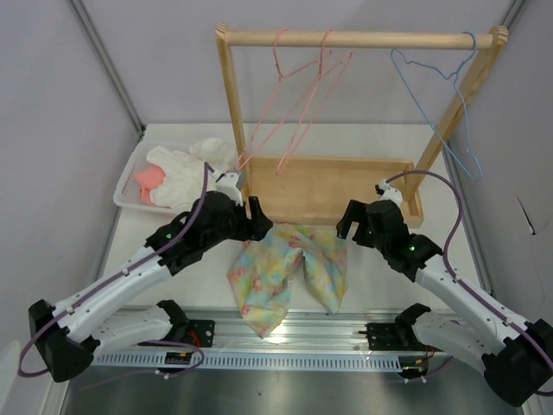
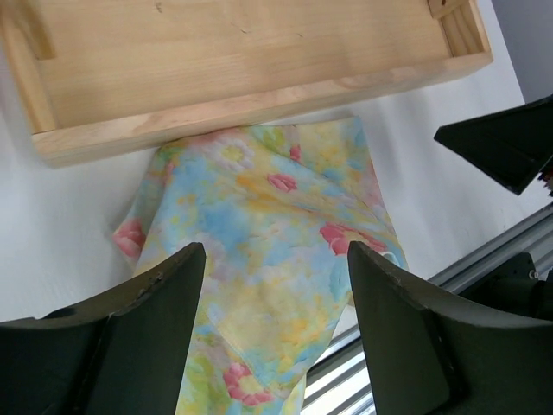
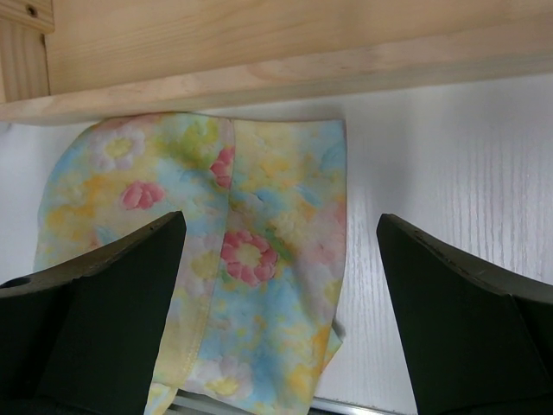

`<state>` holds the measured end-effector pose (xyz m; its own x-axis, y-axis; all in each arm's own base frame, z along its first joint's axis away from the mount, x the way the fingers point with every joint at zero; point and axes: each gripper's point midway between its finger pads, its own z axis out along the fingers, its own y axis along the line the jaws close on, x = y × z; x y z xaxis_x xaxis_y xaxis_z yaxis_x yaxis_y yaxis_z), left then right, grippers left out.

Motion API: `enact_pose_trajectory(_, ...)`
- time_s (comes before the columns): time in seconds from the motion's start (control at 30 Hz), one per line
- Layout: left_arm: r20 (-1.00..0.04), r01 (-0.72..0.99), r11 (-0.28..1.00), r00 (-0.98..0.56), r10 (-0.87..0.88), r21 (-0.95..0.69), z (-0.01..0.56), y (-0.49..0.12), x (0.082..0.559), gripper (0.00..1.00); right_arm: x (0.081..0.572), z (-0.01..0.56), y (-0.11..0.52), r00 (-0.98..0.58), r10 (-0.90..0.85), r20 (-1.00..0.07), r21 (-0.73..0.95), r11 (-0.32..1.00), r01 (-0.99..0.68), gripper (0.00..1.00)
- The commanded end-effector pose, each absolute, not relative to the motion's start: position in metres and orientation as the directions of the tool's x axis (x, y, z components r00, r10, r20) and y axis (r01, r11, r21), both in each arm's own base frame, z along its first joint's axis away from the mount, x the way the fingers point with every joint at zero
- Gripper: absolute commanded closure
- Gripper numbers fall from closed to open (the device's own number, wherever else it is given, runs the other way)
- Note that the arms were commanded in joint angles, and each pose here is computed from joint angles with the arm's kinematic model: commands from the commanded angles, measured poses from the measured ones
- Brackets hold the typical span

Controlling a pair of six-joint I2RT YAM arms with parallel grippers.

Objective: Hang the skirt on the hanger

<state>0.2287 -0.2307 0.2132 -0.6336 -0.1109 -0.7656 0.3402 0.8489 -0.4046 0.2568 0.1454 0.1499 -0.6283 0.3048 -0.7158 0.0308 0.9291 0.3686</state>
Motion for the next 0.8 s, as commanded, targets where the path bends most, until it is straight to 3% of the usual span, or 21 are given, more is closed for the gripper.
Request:
enact_pose_trajectory(0.0, -0.761, 0.266, 0.865, -0.622, -0.183, -0.425, 0.226, -0.204, 0.224, 0.28, 0.247, 0.146, 0.144, -0.642, 0.325, -0.694, 0.385, 0.922, 0.051, 0.01)
enact_pose_trajectory(0.2, -0.681, 0.173, 0.861, -0.692, -0.24, -0.479, 0.197, -0.182, 0.198, 0.29, 0.213, 0.121, 0.136, -0.709, 0.312, -0.632, 0.362, 0.928, 0.087, 0.02)
enact_pose_trajectory(0.33, -0.538, 0.122, 0.832, -0.81, -0.231, -0.541, 0.134, -0.189, 0.167, 0.29, 0.19, 0.105, 0.137, -0.756, 0.332, -0.564, 0.395, 0.913, 0.106, 0.03)
enact_pose_trajectory(0.43, -0.499, 0.079, 0.849, -0.836, -0.23, -0.523, 0.104, -0.183, 0.16, 0.27, 0.181, 0.079, 0.137, -0.786, 0.338, -0.517, 0.391, 0.91, 0.134, 0.03)
enact_pose_trajectory(0.77, -0.526, -0.096, 0.895, -0.779, -0.341, -0.436, 0.06, -0.158, 0.179, 0.21, 0.226, 0.051, 0.163, -0.757, 0.362, -0.544, 0.409, 0.902, 0.138, 0.02)
